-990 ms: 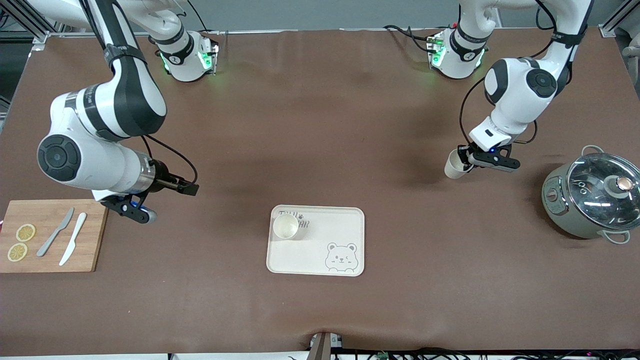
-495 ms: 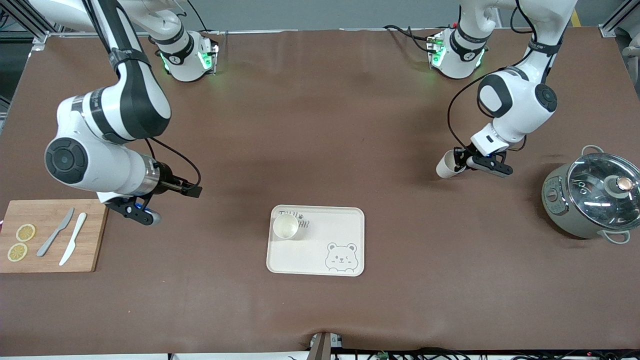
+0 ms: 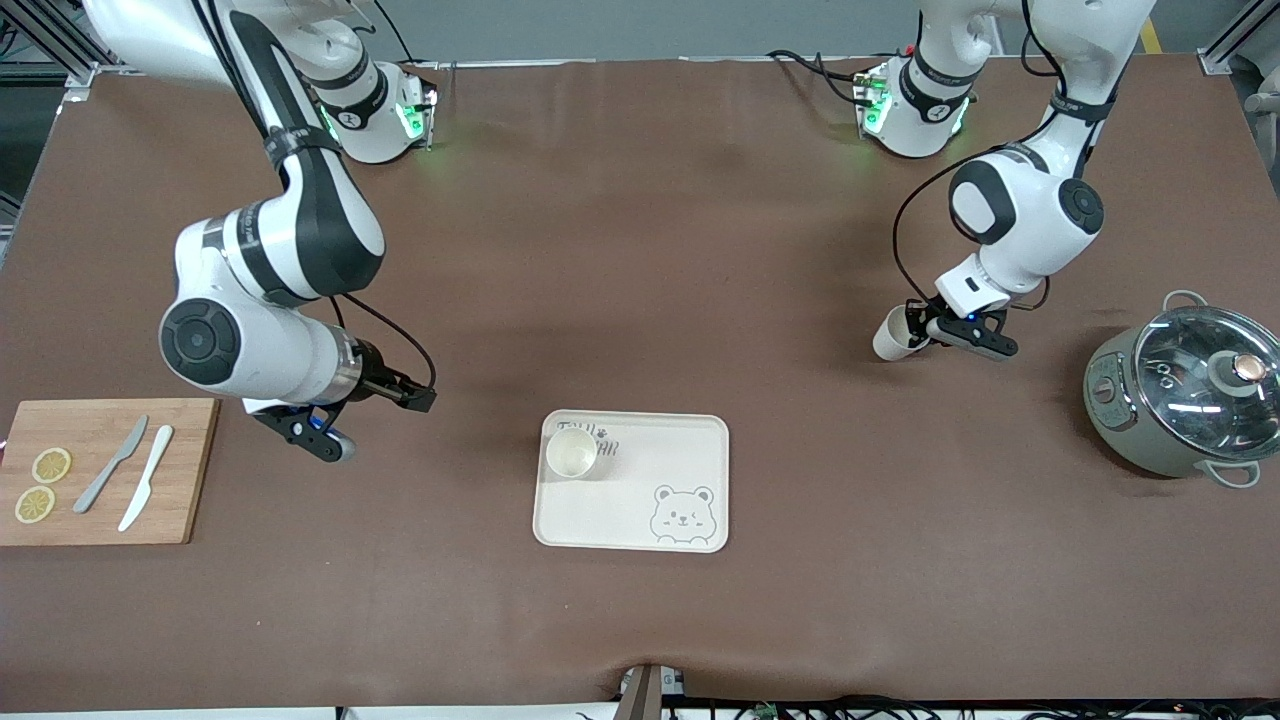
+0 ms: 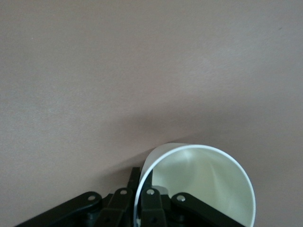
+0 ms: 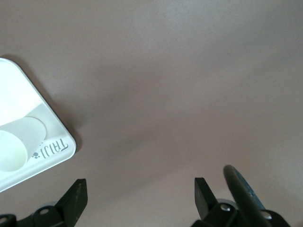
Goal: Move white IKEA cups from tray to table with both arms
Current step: 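Lower the cup with the left gripper while the right gripper reaches the tray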
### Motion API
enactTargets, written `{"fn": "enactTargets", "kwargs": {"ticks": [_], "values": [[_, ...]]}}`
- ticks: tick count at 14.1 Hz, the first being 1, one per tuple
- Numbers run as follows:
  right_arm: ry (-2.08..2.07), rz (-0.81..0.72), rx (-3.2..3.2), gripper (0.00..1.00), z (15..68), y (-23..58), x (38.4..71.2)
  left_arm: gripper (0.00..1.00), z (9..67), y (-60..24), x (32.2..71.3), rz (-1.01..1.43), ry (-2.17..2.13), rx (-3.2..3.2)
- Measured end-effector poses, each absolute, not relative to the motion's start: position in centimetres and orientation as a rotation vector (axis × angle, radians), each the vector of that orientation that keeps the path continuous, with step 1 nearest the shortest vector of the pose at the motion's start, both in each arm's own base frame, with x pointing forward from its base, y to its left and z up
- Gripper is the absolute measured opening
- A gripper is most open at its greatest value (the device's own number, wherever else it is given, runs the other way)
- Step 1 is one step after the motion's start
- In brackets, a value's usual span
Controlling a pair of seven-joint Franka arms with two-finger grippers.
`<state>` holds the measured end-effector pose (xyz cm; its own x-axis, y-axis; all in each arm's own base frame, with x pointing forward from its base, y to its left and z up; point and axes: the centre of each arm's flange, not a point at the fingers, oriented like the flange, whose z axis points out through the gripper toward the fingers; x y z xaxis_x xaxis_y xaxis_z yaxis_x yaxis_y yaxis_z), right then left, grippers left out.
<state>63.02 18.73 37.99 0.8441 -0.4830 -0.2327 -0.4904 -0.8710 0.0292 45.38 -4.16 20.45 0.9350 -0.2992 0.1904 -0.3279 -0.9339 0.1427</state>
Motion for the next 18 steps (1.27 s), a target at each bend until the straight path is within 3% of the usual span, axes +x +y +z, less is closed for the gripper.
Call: {"fn": "enactTargets", "kwargs": {"ticks": [10, 12, 18], "values": [[1.055, 0.262, -2.848, 1.00, 35.3, 23.2, 63.9, 0.04, 20.2, -4.0, 45.5, 0.269, -0.480, 2.935], [1.062, 0.227, -2.832, 1.00, 34.6, 23.9, 64.2, 0.16, 20.3, -3.9, 45.6, 0.283, -0.480, 2.941], [1.254, 0.187, -2.740, 1.00, 31.3, 29.7, 63.1, 0.78, 20.4, -3.7, 45.8, 0.315, -0.477, 2.955]]}}
